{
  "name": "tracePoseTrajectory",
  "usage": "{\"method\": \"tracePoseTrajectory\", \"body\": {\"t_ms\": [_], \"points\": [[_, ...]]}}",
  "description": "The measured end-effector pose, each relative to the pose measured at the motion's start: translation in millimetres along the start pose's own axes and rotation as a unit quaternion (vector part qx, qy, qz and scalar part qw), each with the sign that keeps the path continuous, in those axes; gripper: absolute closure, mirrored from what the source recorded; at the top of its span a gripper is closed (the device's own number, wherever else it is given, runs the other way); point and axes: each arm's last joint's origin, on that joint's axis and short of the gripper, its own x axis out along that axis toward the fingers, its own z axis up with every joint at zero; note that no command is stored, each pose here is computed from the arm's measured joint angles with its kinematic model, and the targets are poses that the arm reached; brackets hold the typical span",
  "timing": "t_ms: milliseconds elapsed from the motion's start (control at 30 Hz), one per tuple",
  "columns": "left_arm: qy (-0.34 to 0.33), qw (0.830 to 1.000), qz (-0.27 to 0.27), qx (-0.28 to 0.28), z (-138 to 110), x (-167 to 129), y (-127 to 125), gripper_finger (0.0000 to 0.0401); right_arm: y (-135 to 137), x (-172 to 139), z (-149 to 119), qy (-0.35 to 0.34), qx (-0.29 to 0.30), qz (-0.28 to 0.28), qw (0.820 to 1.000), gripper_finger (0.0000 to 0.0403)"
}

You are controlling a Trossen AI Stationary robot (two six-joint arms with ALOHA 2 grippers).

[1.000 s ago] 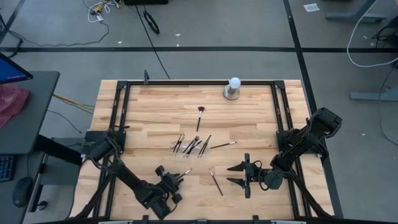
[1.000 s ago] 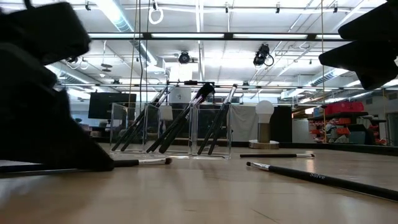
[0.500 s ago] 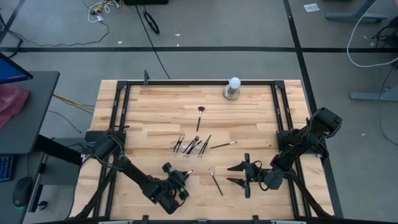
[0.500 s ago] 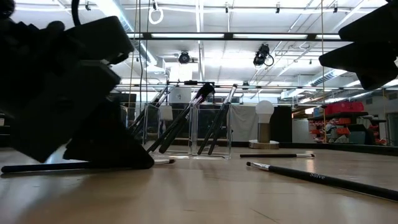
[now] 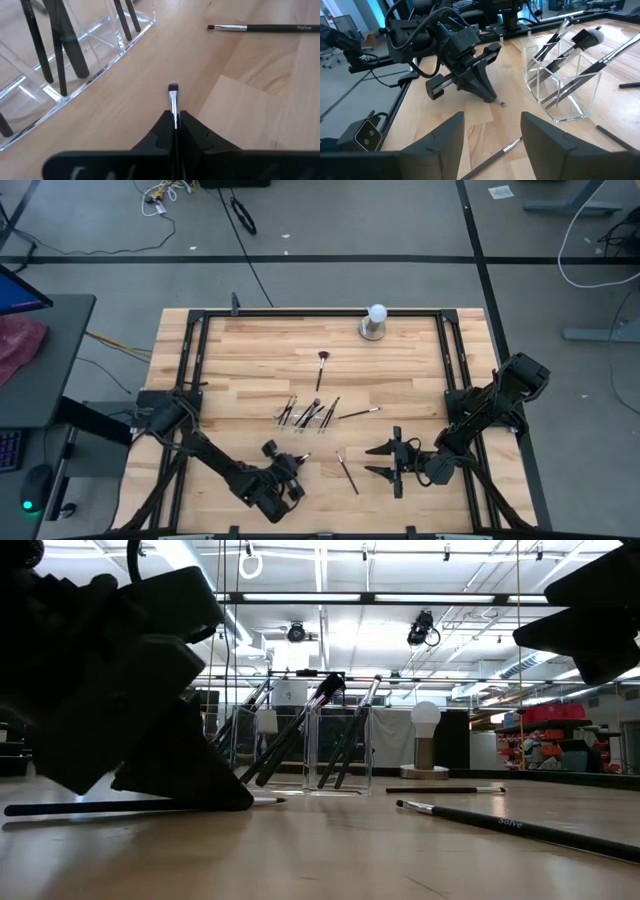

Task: Put items in baskets/containers
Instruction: Put the eyeshadow brush into the transparent organizer

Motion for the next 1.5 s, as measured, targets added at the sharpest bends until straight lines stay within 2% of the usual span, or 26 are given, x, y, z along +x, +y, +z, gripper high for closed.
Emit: {"method": "tracePoseTrajectory", "body": {"t_ms": [267, 500, 600, 733, 800, 867, 1000, 1167, 1333, 1500], "points": [[-0.011, 0.999, -0.034, 0.011, 25.1, -25.8, 0.1, 0.0387, 0.0, 0.0, 0.0, 0.0, 0.0, 0.0, 1.0, 0.0204], [-0.052, 0.997, -0.061, 0.005, 38.4, -27.1, -8.4, 0.0389, 0.0, 0.0, 0.1, 0.0, 0.001, 0.001, 1.0, 0.0204], [-0.074, 0.994, -0.081, 0.007, 47.7, -25.0, -14.2, 0.0387, 0.7, 0.4, -0.3, 0.01, 0.001, 0.019, 1.0, 0.0204], [-0.109, 0.987, -0.119, 0.016, 66.6, -19.9, -22.3, 0.0387, 1.8, 3.4, -3.6, 0.037, -0.035, 0.059, 0.997, 0.0204], [-0.114, 0.981, -0.157, 0.008, 77.7, -15.9, -25.5, 0.0389, 6.2, 8.2, -4.5, 0.038, -0.08, 0.067, 0.994, 0.0204], [-0.119, 0.973, -0.196, -0.005, 88.1, -11.8, -27.3, 0.0389, 15.9, 16.2, -2.8, 0.03, -0.153, 0.076, 0.985, 0.0204], [-0.122, 0.959, -0.256, -0.033, 103.7, -4.7, -27.7, 0.0386, 37.2, 30.6, 6.1, 0.006, -0.306, 0.075, 0.949, 0.0204], [-0.119, 0.948, -0.29, -0.044, 111.2, -1.2, -27.2, 0.0387, 53.8, 41.2, 18.0, 0.037, -0.434, 0.045, 0.899, 0.0204], [-0.121, 0.947, -0.294, -0.047, 112.3, -1.9, -27.4, 0.0383, 63.3, 47.5, 28.6, 0.075, -0.49, 0.042, 0.867, 0.0214], [-0.122, 0.947, -0.294, -0.048, 112.6, -2.1, -27.5, 0.0385, 61.9, 51.8, 32.4, 0.081, -0.502, 0.037, 0.86, 0.0258]]}}
